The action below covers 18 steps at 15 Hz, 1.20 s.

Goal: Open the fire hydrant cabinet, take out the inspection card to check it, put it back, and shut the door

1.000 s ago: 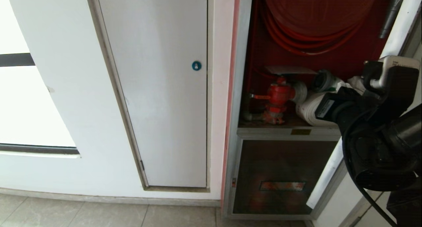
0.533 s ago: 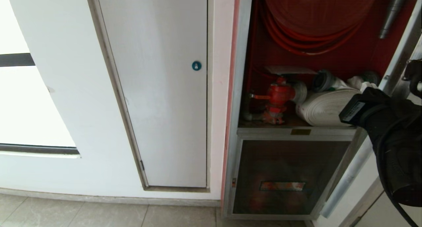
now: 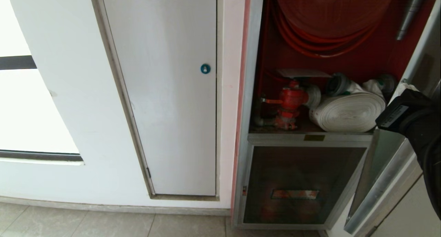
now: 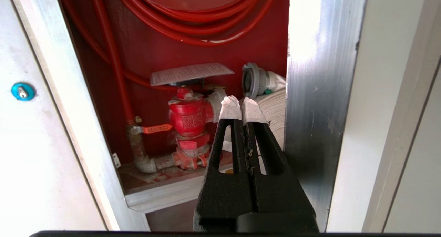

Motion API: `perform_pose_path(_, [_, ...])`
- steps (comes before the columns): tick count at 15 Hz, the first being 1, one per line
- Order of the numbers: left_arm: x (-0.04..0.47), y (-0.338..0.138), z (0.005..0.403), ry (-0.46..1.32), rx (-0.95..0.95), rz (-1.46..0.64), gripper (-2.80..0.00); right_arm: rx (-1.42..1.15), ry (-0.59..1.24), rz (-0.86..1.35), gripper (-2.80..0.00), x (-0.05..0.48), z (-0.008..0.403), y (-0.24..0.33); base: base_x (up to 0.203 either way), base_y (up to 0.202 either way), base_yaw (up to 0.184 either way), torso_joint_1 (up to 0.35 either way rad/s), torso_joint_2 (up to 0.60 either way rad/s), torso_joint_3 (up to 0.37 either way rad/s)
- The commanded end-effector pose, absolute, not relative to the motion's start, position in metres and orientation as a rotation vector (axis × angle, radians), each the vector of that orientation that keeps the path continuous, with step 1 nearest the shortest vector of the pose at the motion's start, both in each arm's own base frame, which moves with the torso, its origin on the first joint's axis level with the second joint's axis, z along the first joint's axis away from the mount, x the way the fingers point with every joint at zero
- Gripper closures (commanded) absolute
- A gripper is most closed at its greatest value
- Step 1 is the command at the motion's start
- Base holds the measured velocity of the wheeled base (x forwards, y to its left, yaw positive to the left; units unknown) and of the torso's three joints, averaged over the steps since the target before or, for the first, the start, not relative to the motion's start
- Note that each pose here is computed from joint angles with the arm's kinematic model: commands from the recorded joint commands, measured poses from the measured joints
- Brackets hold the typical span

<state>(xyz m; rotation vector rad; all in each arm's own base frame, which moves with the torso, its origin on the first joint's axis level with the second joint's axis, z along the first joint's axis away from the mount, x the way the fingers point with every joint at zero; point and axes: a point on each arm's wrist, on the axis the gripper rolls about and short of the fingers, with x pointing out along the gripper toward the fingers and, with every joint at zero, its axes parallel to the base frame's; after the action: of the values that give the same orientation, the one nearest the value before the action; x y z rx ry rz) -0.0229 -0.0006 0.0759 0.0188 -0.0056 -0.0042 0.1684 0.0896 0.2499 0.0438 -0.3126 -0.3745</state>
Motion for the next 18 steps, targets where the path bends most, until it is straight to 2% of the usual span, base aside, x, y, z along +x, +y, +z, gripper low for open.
perform_pose_path(1, [-0.023, -0.001, 0.075, -0.003, 0.018, -0.005, 0.00, 0.053, -0.321, -0.380, 0.00, 0.163, 0.251, 0.086, 0.000, 0.000, 0.000, 0.000, 0.00, 0.000])
perform_pose_path(18, [-0.023, -0.001, 0.075, -0.003, 0.018, -0.005, 0.00, 0.012, -0.317, -0.424, 0.00, 0.139, 0.236, 0.056, 0.000, 0.000, 0.000, 0.000, 0.00, 0.000])
